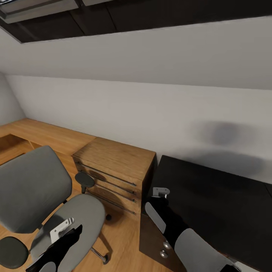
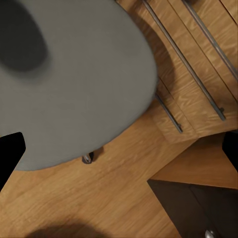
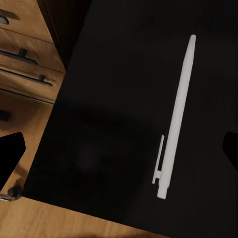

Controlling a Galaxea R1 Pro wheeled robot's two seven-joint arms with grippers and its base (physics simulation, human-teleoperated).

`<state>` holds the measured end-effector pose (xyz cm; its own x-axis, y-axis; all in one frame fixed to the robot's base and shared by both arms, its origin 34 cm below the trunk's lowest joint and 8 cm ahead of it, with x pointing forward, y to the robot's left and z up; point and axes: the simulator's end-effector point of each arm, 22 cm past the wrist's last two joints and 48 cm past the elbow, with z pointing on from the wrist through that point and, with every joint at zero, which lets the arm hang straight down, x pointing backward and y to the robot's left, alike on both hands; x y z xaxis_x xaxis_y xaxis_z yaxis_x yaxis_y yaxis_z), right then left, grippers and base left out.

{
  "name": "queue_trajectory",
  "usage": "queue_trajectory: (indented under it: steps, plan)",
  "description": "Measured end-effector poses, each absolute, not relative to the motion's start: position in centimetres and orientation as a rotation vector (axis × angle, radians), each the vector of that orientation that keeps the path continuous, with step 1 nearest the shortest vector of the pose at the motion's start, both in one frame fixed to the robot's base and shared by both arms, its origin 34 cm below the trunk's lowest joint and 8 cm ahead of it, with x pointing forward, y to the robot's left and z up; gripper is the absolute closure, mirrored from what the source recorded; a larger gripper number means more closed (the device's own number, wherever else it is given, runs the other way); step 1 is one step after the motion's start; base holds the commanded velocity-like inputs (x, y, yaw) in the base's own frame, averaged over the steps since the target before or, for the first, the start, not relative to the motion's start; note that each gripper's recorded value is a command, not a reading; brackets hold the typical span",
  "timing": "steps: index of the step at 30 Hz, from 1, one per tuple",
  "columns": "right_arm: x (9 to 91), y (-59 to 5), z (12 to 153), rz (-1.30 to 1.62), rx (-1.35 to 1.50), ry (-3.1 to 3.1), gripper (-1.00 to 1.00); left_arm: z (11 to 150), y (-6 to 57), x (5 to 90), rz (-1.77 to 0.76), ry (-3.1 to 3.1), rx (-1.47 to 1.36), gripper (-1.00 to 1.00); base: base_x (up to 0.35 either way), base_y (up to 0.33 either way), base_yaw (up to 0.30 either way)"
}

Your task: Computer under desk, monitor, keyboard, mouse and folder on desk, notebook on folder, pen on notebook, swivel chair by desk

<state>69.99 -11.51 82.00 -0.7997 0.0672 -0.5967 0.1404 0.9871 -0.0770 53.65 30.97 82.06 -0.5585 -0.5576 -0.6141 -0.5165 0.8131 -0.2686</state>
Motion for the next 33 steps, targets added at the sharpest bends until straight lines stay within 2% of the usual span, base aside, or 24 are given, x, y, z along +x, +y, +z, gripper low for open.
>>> queue_trajectory:
  steps: [33]
  plan:
    - [72.0, -17.0, 78.7, -0.192, 0.209, 2.541, -1.0, 82.1, 30.9, 53.7, -0.075, 2.277, -0.785, -1.0, 0.0, 0.0, 0.0]
